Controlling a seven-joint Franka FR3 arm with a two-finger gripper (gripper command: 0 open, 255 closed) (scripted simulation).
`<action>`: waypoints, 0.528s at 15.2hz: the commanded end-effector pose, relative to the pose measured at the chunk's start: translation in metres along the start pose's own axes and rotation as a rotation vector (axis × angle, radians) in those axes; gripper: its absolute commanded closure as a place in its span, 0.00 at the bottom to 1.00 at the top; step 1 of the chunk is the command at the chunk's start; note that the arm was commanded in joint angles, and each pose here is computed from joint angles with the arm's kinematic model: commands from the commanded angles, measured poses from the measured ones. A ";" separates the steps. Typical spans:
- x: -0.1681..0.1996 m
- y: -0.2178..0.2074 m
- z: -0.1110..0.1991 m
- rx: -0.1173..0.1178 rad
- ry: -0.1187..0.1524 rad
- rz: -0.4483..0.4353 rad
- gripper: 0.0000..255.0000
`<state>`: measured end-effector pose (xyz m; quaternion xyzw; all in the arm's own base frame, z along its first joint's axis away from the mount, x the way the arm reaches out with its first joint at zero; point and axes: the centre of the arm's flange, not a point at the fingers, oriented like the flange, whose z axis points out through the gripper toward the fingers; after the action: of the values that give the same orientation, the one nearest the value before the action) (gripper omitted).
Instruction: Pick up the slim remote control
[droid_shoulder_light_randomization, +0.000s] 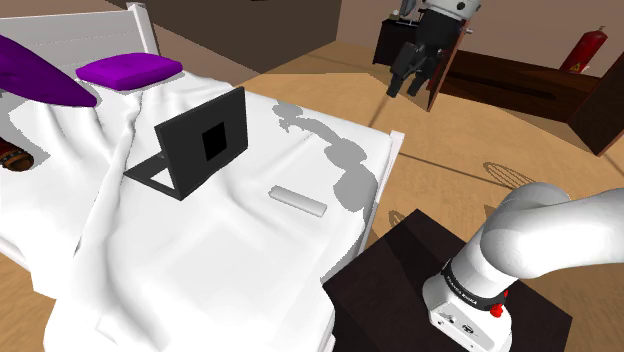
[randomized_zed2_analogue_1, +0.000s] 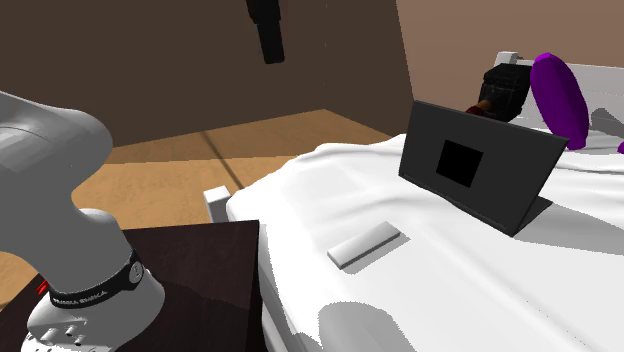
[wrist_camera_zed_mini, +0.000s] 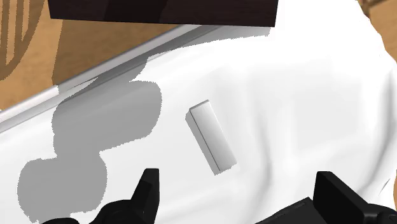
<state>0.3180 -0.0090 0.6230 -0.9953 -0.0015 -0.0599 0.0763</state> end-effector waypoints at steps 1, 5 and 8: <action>0.000 0.000 0.000 0.000 0.000 0.000 0.00; 0.022 -0.008 0.049 -0.017 -0.015 -0.030 0.00; 0.037 -0.013 0.086 -0.030 -0.027 -0.053 0.00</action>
<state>0.3586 0.0112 0.5568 -0.9966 -0.0241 -0.0494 0.0621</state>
